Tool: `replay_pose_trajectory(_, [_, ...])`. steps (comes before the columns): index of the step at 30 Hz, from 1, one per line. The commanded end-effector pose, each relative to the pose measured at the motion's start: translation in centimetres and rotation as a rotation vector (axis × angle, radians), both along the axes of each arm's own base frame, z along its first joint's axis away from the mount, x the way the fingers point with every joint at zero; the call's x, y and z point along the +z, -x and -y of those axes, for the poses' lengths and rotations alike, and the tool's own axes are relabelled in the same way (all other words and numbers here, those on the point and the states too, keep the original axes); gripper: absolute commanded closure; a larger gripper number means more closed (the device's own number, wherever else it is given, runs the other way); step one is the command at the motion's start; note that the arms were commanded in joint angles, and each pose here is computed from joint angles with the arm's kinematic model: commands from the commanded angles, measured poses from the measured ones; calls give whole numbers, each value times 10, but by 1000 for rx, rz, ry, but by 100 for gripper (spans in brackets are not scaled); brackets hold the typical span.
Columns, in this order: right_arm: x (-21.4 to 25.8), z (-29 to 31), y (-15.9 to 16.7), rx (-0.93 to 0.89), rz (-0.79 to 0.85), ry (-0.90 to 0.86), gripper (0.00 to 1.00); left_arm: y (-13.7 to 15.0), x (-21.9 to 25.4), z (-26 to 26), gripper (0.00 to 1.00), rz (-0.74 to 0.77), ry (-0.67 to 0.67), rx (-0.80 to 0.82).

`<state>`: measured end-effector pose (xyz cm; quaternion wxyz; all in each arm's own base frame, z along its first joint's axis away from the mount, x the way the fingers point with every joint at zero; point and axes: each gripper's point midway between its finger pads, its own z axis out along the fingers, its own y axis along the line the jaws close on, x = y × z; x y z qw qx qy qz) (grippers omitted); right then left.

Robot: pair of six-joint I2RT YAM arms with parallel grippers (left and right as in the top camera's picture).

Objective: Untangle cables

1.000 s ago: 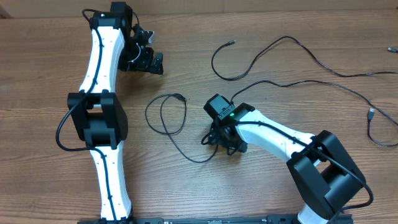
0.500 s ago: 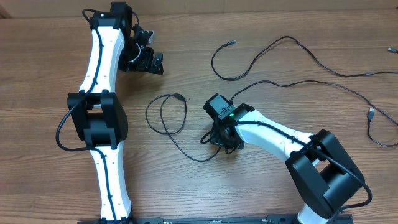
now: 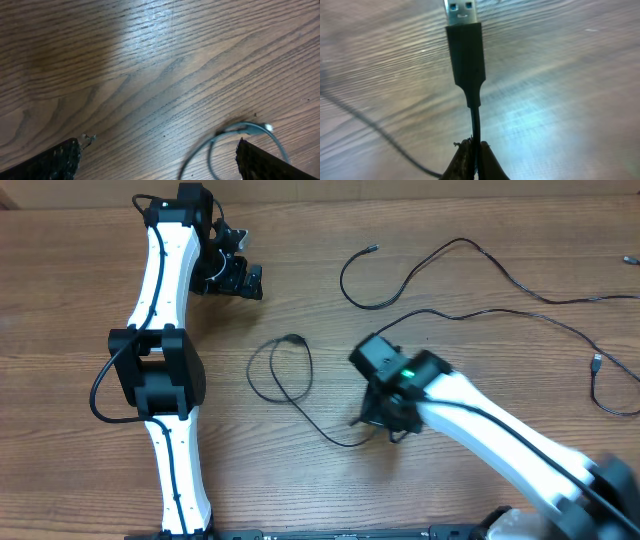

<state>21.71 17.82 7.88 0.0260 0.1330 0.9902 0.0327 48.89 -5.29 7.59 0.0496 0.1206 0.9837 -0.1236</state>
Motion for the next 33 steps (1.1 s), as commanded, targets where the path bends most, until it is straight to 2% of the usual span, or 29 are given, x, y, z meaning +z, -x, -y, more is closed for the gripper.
replay_pose_trajectory(1, [57,17,1,-46,158,-35,96,0,-3,1,0,-6,-2,4])
replay_pose_trajectory(6, [94,35,20,-54,241,-91,96,0,-3,1,1,-6,-2,4])
replay_pose_trajectory(12, [124,65,29,-102,370,-81,96,0,-3,1,1,-6,-2,4])
replay_pose_trajectory(16, [139,85,29,-121,470,-40,96,0,-3,1,0,-6,-2,4])
replay_pose_trajectory(24, [159,111,18,-7,612,115,96,-1,-3,1,1,-2,-1,4])
replay_pose_trajectory(30, [177,103,13,29,659,76,96,-47,5,2,1,191,4,5])
replay_pose_trajectory(33, [177,99,14,39,650,52,96,-58,9,3,1,239,11,3])
